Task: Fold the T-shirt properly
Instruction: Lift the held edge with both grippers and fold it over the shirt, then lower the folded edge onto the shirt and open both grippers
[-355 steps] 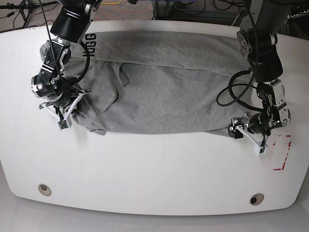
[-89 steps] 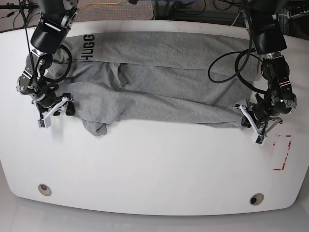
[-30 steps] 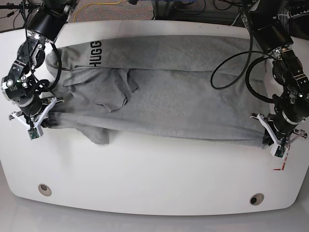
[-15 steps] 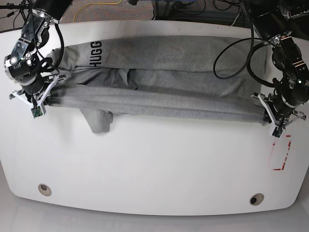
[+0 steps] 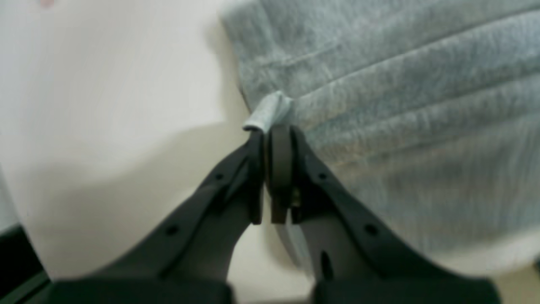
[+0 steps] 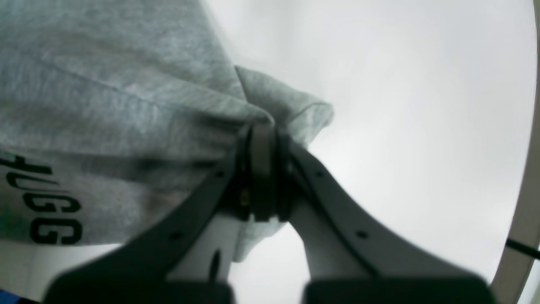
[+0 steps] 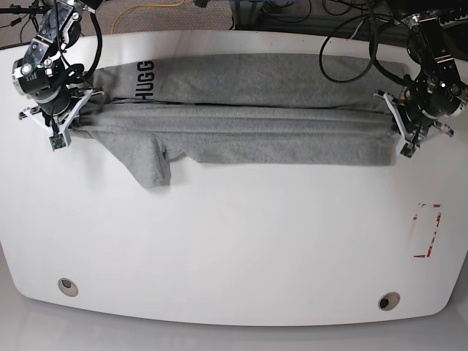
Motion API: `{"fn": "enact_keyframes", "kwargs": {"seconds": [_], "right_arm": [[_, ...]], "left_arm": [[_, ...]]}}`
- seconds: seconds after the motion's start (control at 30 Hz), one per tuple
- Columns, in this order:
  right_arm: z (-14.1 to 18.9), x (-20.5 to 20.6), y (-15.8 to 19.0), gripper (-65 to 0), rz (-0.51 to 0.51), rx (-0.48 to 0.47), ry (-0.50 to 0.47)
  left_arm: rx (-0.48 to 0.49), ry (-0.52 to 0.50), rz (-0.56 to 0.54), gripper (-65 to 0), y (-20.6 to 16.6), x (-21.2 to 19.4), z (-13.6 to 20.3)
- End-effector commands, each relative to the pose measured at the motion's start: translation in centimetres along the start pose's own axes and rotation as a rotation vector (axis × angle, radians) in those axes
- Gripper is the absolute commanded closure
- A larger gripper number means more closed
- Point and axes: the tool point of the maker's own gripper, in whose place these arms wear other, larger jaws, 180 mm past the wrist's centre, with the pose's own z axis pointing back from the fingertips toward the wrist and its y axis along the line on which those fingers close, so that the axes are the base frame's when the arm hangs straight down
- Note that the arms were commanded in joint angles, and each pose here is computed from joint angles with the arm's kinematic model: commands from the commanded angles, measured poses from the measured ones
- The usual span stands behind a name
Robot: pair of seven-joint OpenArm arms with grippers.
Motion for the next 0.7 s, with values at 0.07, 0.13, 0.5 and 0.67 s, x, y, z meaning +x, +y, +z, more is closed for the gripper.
{"fn": "enact_keyframes", "kwargs": {"seconds": [0.07,0.13,0.5,0.67], "right_arm": [[0.6,0.0,-0.8,0.0,0.008,-0.029,-0.007],[0.7,-0.7,-0.7,0.0,0.008,-0.026,0.01],[0.5,-2.5,0.7,0.0,-0.015,0.0,0.048],[0.6,-3.6,1.3,-4.1,-0.011,0.014,0.075]], "left_arm": [[0.019,0.051,-0.02,0.0,0.3,-2.0,0.6],[0.01,0.069,-0.021,0.0,0.0,-2.8,0.5],[-0.002,0.103,-0.021,0.0,-0.5,-4.1,0.5],[-0.003,0.106,-0.023,-6.4,-0.6,-4.2,0.5]]}}
